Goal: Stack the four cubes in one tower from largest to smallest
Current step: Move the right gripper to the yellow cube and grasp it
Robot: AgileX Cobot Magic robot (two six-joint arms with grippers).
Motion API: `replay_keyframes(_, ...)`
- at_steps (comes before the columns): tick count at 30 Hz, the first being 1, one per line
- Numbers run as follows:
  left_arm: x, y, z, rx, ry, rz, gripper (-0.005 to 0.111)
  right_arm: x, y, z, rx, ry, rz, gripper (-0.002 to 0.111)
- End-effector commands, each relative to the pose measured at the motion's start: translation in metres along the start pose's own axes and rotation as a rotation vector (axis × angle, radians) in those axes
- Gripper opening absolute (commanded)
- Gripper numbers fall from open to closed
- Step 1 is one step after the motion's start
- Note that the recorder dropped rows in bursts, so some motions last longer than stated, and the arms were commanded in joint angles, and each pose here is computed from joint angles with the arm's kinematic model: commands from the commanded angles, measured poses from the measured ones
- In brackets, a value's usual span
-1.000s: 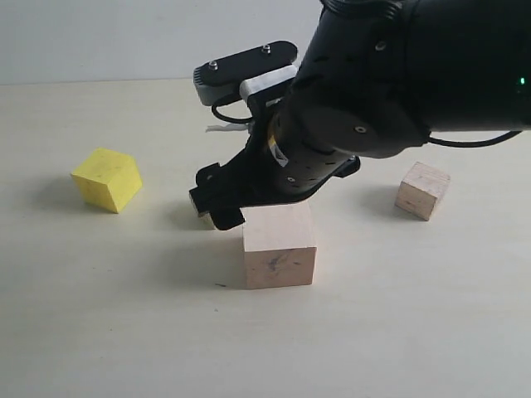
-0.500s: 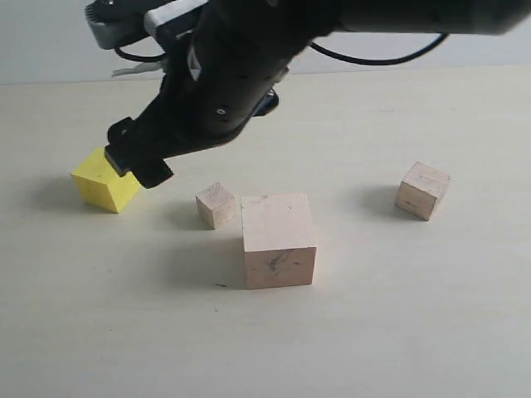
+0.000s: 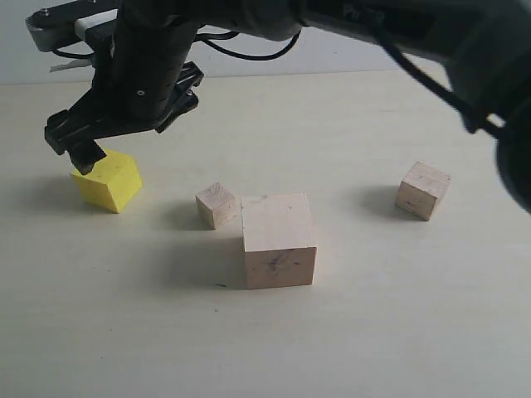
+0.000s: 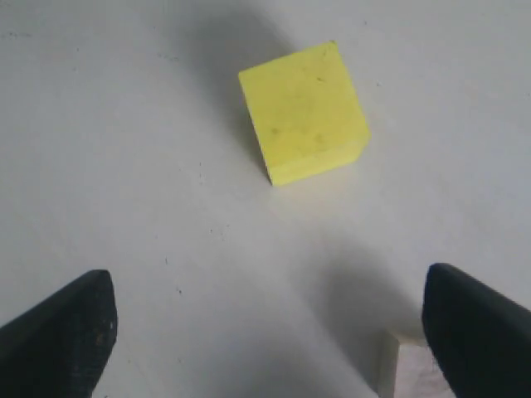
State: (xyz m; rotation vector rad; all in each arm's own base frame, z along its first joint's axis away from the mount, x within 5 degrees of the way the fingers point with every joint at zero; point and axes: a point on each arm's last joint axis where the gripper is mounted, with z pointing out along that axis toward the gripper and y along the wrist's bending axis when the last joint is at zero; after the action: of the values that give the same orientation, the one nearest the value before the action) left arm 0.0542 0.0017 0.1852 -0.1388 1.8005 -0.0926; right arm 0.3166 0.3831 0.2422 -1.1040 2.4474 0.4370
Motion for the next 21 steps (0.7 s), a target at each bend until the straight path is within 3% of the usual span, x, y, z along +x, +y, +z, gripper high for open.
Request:
replay_keyframes(1,0.000,0.000,0.000,0.004,-0.010,-0.001,0.000,-0.012,-0.012,0.021,-0.037,0.005,0.020,0.094)
replay_keyframes(21,0.000,0.000,0.000,0.004,-0.010,-0.001,0.000,-0.024,-0.027,0.099,-0.056,-0.064,-0.125,0.094)
